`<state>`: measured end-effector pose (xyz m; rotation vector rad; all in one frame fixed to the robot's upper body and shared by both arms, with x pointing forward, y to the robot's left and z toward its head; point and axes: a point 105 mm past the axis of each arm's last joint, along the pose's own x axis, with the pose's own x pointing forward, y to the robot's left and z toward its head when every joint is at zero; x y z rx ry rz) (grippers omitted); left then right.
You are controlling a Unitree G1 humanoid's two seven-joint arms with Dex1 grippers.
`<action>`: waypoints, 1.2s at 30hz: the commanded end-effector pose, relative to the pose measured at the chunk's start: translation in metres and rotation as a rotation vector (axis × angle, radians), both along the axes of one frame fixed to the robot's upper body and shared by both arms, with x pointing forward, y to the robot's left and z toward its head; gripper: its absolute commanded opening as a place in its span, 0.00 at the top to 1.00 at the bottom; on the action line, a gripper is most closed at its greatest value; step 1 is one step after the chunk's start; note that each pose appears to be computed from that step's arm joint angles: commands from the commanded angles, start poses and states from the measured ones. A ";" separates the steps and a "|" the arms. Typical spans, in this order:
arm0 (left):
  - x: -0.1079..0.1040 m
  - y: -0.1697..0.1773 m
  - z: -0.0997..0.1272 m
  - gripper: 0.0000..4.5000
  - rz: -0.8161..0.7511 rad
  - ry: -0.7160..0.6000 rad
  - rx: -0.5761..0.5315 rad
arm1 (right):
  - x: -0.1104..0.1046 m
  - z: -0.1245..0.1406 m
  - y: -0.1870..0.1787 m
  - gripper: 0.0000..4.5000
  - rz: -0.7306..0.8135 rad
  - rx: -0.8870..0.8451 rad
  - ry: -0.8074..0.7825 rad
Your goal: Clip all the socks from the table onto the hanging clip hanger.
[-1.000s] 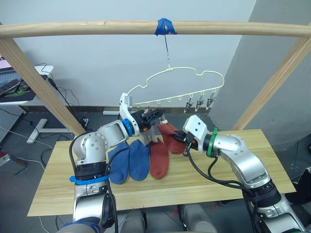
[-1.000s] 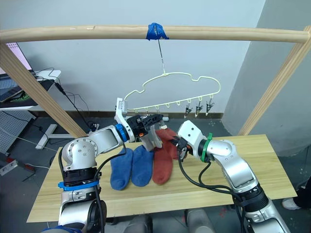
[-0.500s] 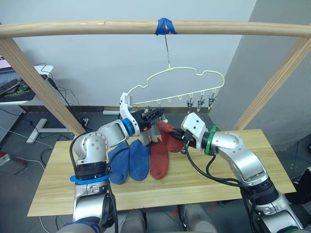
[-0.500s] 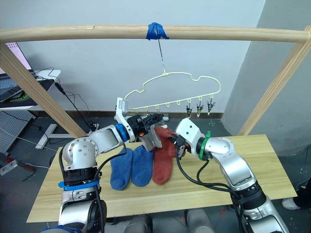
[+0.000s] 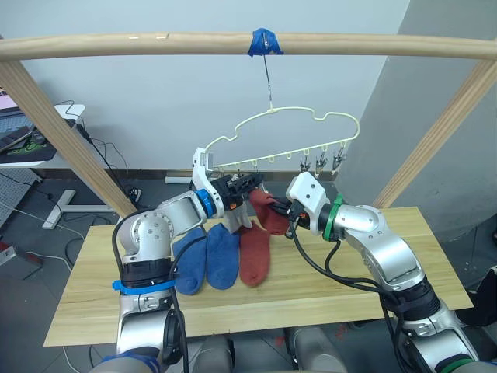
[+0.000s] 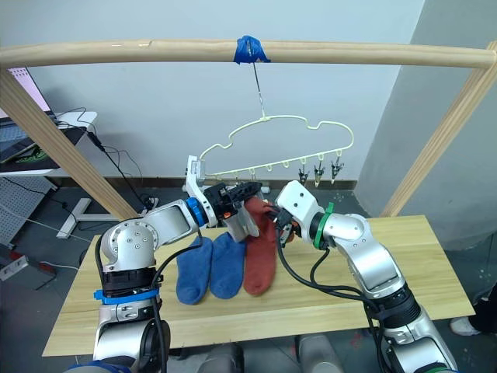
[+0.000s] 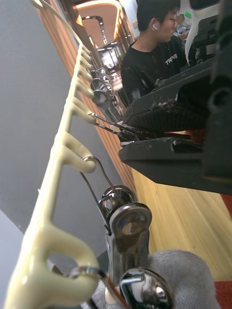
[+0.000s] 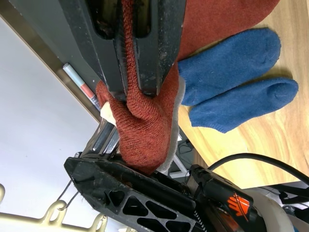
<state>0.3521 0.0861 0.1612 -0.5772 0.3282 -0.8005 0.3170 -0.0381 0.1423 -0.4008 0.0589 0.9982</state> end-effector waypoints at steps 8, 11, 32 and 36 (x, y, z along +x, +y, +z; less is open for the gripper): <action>-0.005 -0.003 0.011 0.33 -0.039 -0.053 -0.028 | 0.002 0.015 0.001 1.00 0.004 0.021 -0.053; -0.008 -0.003 0.014 0.12 -0.051 -0.071 -0.025 | 0.002 0.014 0.002 1.00 0.004 0.022 -0.049; -0.047 0.029 0.021 0.00 -0.131 -0.251 0.164 | 0.003 -0.004 -0.031 0.01 -0.068 0.013 0.009; -0.044 0.030 0.025 0.00 -0.091 -0.286 0.139 | 0.003 -0.002 -0.047 0.01 -0.141 0.028 0.011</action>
